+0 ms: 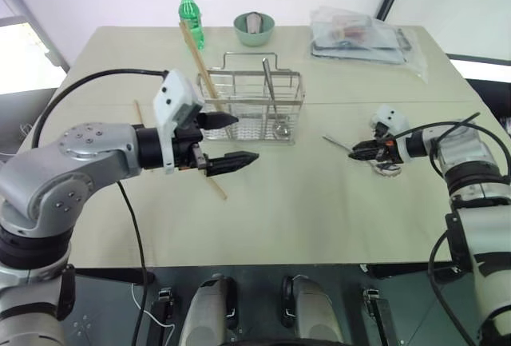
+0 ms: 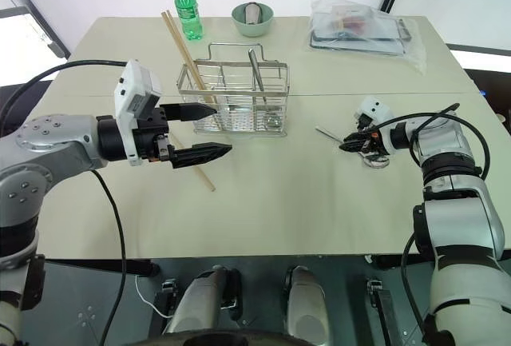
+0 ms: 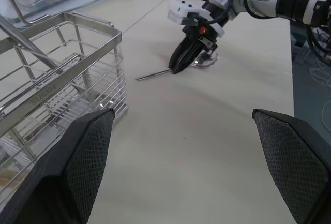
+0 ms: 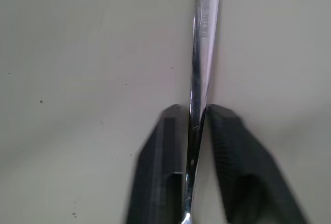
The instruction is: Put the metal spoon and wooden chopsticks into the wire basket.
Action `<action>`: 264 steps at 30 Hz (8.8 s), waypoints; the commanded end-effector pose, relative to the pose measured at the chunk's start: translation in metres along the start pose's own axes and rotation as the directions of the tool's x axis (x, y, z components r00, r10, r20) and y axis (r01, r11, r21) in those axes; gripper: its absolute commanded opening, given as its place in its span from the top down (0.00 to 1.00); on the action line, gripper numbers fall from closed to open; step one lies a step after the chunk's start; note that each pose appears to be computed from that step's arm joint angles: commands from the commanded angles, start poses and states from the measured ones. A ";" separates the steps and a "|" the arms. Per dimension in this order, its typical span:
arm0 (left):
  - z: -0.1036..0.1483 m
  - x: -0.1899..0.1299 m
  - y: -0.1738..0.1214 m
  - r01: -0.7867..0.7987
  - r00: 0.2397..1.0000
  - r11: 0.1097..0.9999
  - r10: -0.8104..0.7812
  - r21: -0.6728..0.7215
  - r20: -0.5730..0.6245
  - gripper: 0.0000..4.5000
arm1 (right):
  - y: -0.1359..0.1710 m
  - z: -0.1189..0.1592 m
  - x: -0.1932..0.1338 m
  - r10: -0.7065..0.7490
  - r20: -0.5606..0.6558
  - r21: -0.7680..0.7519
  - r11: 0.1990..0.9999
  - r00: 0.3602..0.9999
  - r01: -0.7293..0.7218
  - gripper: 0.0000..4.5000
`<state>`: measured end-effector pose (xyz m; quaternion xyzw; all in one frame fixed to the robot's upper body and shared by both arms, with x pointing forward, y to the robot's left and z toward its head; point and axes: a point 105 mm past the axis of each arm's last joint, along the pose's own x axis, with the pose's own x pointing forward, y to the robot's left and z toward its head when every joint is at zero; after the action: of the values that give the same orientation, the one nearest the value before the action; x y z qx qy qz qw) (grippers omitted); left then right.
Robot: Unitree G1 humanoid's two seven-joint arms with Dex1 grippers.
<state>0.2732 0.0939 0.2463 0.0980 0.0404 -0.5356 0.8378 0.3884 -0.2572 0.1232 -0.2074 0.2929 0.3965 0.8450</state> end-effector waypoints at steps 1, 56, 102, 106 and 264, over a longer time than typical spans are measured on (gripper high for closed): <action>0.011 -0.002 0.001 -0.017 1.000 0.999 0.016 0.043 0.026 0.00 | -0.001 0.000 0.001 -0.013 -0.027 -0.021 1.000 1.000 0.012 0.98; 0.055 -0.033 0.052 -0.317 0.932 0.945 0.296 0.076 0.209 0.00 | 0.042 0.229 -0.007 -0.207 0.885 0.254 0.966 0.418 -0.059 0.02; -0.120 -0.080 0.219 -0.929 0.290 0.052 0.717 -0.365 -0.634 0.00 | 0.126 0.144 -0.105 0.300 0.723 -0.168 0.950 0.622 -0.263 0.02; -0.129 -0.077 0.216 -0.938 0.281 0.058 0.705 -0.342 -0.651 0.00 | 0.125 0.143 -0.106 0.281 0.730 -0.153 0.956 0.623 -0.251 0.02; 0.181 0.008 0.165 -0.574 0.462 0.732 0.659 -0.367 0.594 0.98 | 0.109 0.129 -0.114 0.049 0.759 0.054 0.989 0.650 -0.138 0.00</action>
<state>0.4300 0.1244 0.4280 -0.1884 -0.2528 -0.1774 0.9323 0.2948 -0.1759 0.2666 0.0477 -0.0236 0.4753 0.8782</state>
